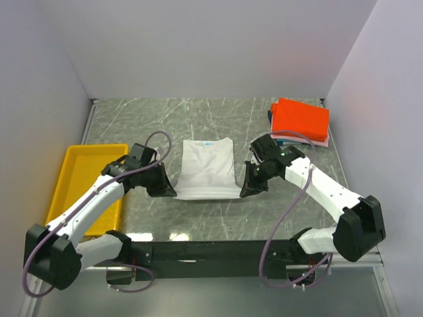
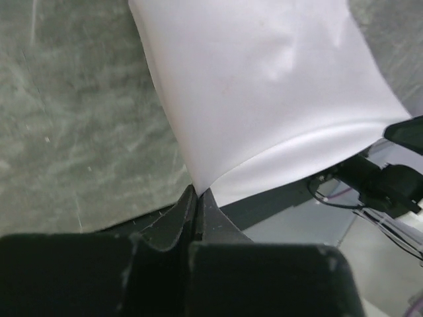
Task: Fold and stack the t-shirts
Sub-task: Fold the tshirt
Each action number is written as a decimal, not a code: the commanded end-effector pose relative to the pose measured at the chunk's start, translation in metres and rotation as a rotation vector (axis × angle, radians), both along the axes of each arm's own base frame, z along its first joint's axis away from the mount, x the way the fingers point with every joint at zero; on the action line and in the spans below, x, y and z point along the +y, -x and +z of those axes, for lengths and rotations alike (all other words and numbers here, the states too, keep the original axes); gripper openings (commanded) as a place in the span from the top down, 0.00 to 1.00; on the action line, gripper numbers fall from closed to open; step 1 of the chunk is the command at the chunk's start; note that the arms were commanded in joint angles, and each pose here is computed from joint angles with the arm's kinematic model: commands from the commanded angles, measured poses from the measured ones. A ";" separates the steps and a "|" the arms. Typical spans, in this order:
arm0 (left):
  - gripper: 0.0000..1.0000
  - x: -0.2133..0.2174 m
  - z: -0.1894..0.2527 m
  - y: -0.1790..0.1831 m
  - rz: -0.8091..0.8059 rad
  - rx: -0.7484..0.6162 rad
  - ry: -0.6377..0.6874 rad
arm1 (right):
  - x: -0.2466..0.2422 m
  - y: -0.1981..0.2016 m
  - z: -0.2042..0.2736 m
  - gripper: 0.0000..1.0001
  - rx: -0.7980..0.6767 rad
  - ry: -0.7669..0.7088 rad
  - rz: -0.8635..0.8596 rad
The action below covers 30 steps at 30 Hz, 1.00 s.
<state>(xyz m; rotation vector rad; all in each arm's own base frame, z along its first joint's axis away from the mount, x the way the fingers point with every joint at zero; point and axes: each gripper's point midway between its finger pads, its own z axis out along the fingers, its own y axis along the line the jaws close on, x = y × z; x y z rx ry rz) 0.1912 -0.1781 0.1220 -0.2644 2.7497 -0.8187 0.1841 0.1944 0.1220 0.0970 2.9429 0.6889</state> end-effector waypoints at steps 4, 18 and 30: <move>1.00 0.003 0.042 0.018 0.048 0.016 0.049 | -0.009 0.032 0.024 1.00 0.027 0.018 -0.065; 1.00 -0.013 0.044 -0.067 -0.013 -0.097 0.003 | -0.009 -0.064 0.052 1.00 -0.177 0.059 -0.152; 1.00 -0.020 0.039 -0.117 -0.027 -0.110 0.061 | -0.010 -0.125 0.053 1.00 -0.237 0.096 -0.162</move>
